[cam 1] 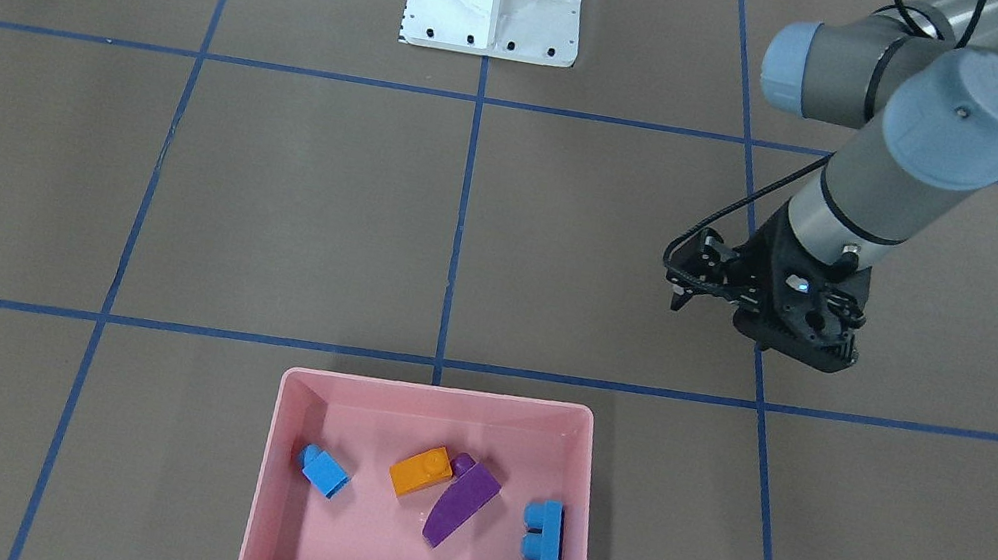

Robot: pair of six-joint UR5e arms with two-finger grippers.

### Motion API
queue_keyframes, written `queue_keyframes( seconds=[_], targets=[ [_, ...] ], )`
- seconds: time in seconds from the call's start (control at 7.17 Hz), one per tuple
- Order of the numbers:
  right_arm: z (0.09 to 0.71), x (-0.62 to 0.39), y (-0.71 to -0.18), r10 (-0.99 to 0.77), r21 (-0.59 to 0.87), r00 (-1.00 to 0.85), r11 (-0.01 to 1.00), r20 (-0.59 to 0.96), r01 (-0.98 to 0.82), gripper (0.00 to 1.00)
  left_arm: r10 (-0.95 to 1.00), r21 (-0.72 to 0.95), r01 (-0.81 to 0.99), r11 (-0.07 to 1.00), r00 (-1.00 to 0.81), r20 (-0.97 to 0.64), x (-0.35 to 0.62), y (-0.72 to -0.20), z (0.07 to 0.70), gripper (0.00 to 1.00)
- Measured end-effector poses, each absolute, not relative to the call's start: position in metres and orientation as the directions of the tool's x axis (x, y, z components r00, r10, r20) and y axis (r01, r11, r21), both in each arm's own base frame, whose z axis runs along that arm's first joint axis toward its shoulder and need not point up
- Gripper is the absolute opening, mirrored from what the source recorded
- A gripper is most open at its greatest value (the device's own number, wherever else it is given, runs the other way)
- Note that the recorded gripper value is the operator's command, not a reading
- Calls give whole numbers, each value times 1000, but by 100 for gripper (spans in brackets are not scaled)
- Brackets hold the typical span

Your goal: Put all blocks into box

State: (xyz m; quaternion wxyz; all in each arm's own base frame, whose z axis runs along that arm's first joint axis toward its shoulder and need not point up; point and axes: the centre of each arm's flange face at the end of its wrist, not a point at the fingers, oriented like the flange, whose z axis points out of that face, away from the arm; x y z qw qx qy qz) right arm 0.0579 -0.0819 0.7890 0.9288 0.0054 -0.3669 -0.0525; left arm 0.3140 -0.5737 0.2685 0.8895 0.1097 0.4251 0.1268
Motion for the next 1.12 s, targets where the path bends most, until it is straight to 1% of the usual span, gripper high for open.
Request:
queue_keyframes(
  seconds=[0.14, 0.42, 0.56, 0.7, 0.84, 0.98, 1.12],
  targets=[
    [808, 60, -60, -105, 50, 725, 994, 681, 97, 100, 343, 320, -150, 935, 607, -717, 303, -563, 282, 100],
    [837, 63, -28, -104, 42, 723, 994, 682, 104, 98, 360, 335, -160, 929, 603, -711, 296, -554, 287, 100],
    [845, 63, -19, -105, 38, 722, 993, 684, 109, 56, 362, 337, -161, 928, 603, -711, 295, -552, 287, 100],
    [851, 64, -12, -110, 38, 721, 993, 684, 115, 34, 364, 339, -161, 927, 602, -710, 295, -552, 286, 100],
    [855, 64, -9, -114, 40, 721, 992, 683, 119, 19, 366, 341, -161, 926, 601, -710, 295, -551, 286, 100],
    [857, 64, -8, -119, 43, 722, 991, 682, 123, 1, 366, 341, -161, 926, 601, -711, 295, -551, 285, 100],
    [858, 64, -9, -120, 44, 723, 991, 680, 123, 0, 366, 340, -162, 926, 600, -711, 296, -550, 285, 100]
  ],
)
